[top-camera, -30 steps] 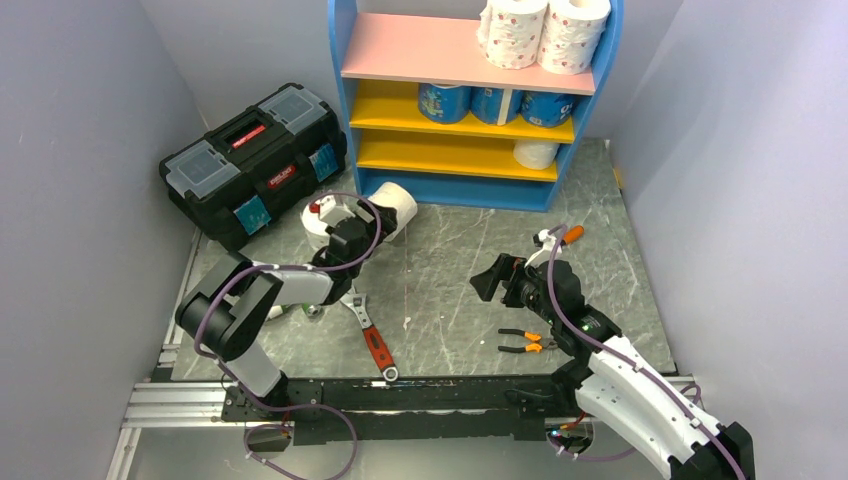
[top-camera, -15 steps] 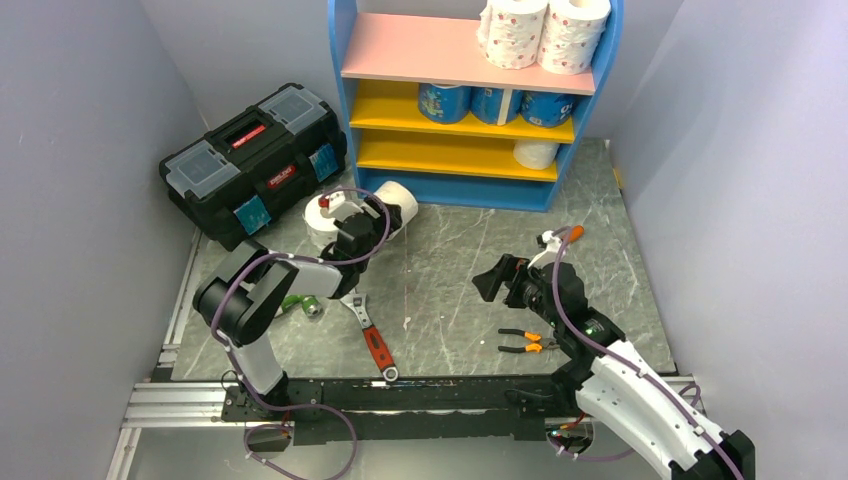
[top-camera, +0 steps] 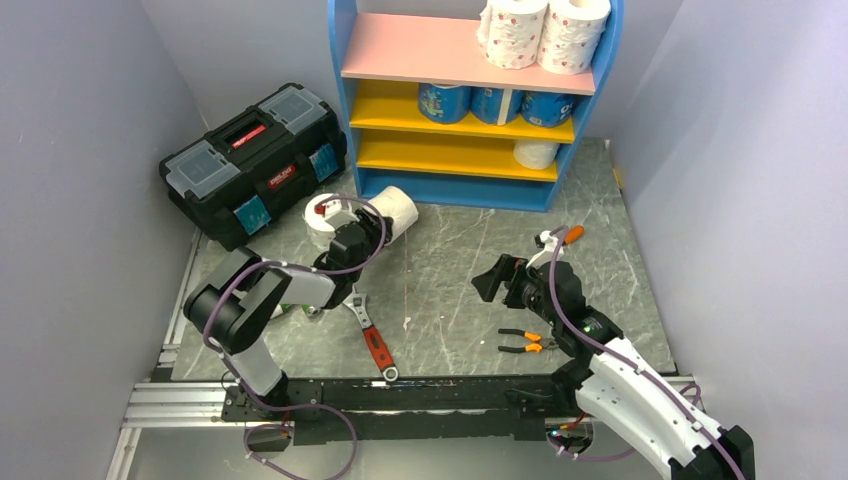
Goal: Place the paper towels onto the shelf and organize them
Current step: Pick up the paper towel from the center of the board, then place the paper towel at the center of the board.
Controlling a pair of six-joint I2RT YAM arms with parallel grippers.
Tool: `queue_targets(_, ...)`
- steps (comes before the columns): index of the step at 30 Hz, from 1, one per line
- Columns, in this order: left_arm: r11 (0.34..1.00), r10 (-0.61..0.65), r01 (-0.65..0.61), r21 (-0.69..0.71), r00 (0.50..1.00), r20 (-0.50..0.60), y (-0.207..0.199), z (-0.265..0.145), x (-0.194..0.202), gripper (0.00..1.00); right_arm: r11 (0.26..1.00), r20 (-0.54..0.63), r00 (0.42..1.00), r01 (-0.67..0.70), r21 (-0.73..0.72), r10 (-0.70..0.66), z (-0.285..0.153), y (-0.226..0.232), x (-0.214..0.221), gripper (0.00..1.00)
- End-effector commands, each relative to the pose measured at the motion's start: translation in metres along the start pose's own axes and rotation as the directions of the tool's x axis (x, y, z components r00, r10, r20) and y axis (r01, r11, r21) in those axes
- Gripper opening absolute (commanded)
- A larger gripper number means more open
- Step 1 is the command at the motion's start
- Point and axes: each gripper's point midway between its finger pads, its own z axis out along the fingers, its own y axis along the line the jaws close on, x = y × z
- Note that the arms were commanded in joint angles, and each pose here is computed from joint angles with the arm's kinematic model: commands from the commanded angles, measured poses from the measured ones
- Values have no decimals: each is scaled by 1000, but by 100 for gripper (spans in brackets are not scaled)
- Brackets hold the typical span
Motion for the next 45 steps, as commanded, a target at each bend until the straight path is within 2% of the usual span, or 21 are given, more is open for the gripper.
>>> queue_targets(1, 987, -61, 49, 152, 995, 78, -45, -16, -34, 33, 1000, 54, 999, -6, -20, 7, -4, 7, -15, 99)
queue_targets(4, 983, -46, 30, 183, 995, 85, -60, -29, -42, 35, 1000, 62, 998, -1, -13, 2, -6, 7, -17, 99)
queue_targets(7, 981, 23, -36, 189, 997, 67, -76, -42, -46, 35, 1000, 80, 997, 8, -1, -8, -10, 7, -24, 99)
queue_targets(10, 978, 138, -134, 157, 990, -12, -82, -54, -37, 35, 1000, 96, 995, 21, 10, -22, -13, 7, -30, 99)
queue_targets(13, 953, 274, -254, 162, 955, -115, -88, -70, -27, 35, 999, 111, 993, 25, 21, -27, -16, 6, -34, 99)
queue_targets(16, 902, 423, -389, 186, 882, -207, -93, -89, -22, 37, 999, 123, 992, 26, 35, -30, -20, 3, -36, 99)
queue_targets(21, 750, 662, -618, 236, 693, -285, -99, -125, -18, 39, 997, 151, 988, 33, 70, -43, -27, 0, -45, 99)
queue_targets(26, 591, 802, -743, 313, 501, -324, -108, -147, -3, 42, 992, 150, 987, 45, 120, -63, -31, -5, -52, 99)
queue_targets(28, 535, 839, -774, 340, 440, -320, -111, -150, 9, 43, 993, 158, 985, 45, 113, -63, -32, -3, -54, 99)
queue_targets(39, 304, 939, -817, 491, 170, -299, -116, -153, 100, 43, 989, 190, 981, 11, 144, -38, -45, -6, -62, 99)
queue_targets(45, 251, 955, -824, 508, 126, -268, -123, -157, 117, 47, 988, 194, 980, 1, 158, -32, -48, -10, -60, 99)
